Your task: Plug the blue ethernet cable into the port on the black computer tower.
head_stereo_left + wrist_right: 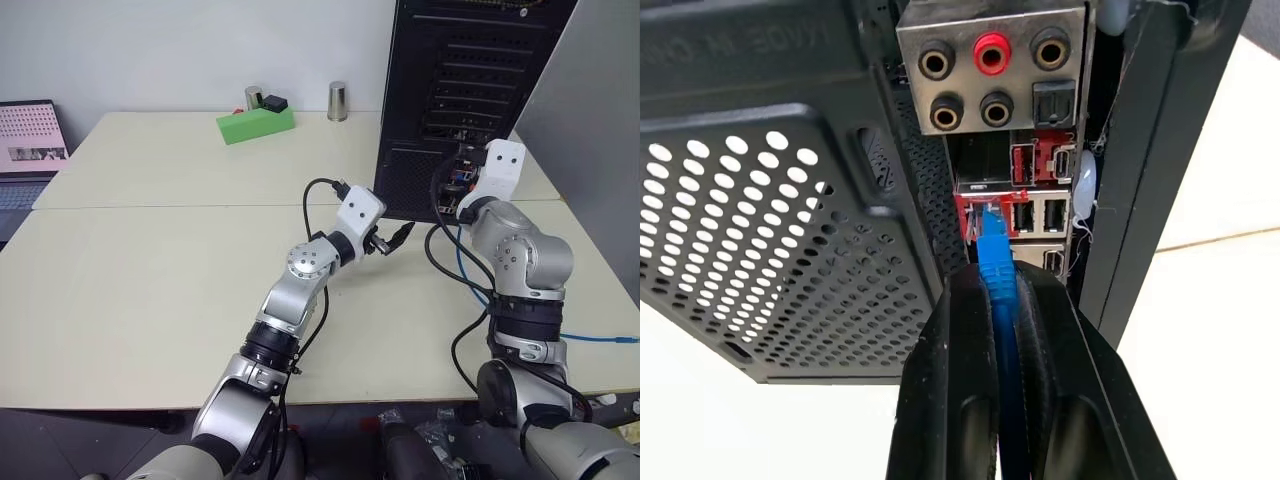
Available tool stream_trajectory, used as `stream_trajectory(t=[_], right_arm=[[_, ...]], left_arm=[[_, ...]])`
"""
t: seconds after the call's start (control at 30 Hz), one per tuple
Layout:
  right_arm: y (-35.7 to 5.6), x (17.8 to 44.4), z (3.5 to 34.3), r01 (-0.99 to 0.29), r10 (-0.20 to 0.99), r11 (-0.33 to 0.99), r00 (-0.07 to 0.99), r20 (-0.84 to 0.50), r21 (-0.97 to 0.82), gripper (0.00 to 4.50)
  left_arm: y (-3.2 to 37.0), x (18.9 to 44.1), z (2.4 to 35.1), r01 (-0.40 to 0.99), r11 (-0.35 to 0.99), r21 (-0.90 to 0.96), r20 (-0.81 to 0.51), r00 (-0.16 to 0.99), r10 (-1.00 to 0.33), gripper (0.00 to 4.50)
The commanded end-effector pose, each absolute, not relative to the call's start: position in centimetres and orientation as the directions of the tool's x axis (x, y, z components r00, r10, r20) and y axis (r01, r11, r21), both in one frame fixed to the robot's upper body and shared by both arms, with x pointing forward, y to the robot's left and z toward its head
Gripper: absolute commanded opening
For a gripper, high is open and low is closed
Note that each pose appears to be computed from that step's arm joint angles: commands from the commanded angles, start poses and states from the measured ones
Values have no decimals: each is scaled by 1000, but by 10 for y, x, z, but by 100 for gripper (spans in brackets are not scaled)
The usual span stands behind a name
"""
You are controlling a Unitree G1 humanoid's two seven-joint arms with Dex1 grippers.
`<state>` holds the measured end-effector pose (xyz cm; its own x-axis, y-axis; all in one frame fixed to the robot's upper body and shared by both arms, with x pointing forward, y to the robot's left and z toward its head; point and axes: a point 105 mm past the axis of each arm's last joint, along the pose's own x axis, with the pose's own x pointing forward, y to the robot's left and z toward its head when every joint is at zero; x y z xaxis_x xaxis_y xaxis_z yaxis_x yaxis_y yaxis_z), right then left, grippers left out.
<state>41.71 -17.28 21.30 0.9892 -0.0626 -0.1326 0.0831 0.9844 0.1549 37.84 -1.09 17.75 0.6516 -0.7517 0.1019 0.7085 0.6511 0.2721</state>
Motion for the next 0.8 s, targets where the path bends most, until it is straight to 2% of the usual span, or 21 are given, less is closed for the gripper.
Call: stream_trajectory(t=[0.03,0.4,0.6,0.67,0.8], right_arm=[[-167,416,272,34,-44,982,998,52,186,0],[-166,421,275,26,-37,984,998,60,176,0],[-161,416,274,-31,17,982,997,77,186,0],[-164,412,267,-27,16,983,998,64,183,69],[-166,402,254,-40,33,985,998,44,166,141]], left_arm=[[-14,376,191,698,650,300,147,639,-755,414],[-13,377,192,700,651,292,150,639,-755,414],[-12,378,192,699,653,291,149,641,-753,414],[-11,378,192,698,654,291,150,642,-752,414],[-8,379,192,695,657,291,147,646,-749,414]])
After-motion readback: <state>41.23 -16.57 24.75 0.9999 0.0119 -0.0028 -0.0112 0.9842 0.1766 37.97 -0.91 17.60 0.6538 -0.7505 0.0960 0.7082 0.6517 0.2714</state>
